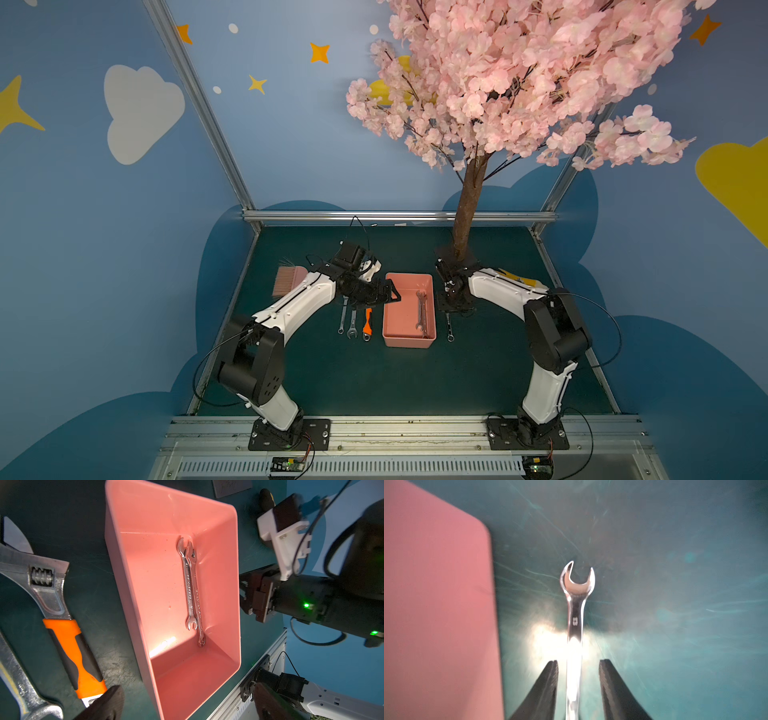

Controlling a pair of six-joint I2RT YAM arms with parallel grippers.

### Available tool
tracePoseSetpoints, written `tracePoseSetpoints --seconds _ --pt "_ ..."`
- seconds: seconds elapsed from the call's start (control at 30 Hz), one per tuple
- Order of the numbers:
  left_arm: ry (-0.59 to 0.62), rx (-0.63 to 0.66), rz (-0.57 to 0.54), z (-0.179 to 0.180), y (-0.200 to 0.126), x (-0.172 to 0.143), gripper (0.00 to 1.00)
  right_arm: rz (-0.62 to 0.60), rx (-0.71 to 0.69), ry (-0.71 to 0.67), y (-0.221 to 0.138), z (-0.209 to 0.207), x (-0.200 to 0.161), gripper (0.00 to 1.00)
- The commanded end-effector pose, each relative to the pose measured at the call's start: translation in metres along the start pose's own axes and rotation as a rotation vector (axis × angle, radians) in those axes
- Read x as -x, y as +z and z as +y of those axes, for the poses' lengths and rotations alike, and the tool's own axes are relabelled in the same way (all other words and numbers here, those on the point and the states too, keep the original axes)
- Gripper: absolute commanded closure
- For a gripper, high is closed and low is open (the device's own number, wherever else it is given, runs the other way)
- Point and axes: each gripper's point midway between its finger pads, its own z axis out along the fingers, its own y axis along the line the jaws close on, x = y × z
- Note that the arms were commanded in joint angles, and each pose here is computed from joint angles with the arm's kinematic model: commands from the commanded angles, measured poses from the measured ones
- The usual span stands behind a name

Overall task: Take out the wrench from the storage box
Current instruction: Place the wrench at the center of the board, then pick up the wrench from the storage box.

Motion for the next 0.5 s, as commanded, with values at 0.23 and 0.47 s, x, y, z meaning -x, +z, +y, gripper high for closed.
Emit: tracePoseSetpoints --seconds 0.23,0.47 --pt "0.013 0.012 -0.023 0.006 -0.015 0.003 0.00 -0.161 0.153 -0.116 -0.107 0.070 0.010 0.62" --pt "-0.016 0.030 -0.045 0.019 -0.026 -0.002 0.00 -0.140 0.140 -0.104 -0.080 0.108 0.008 0.65"
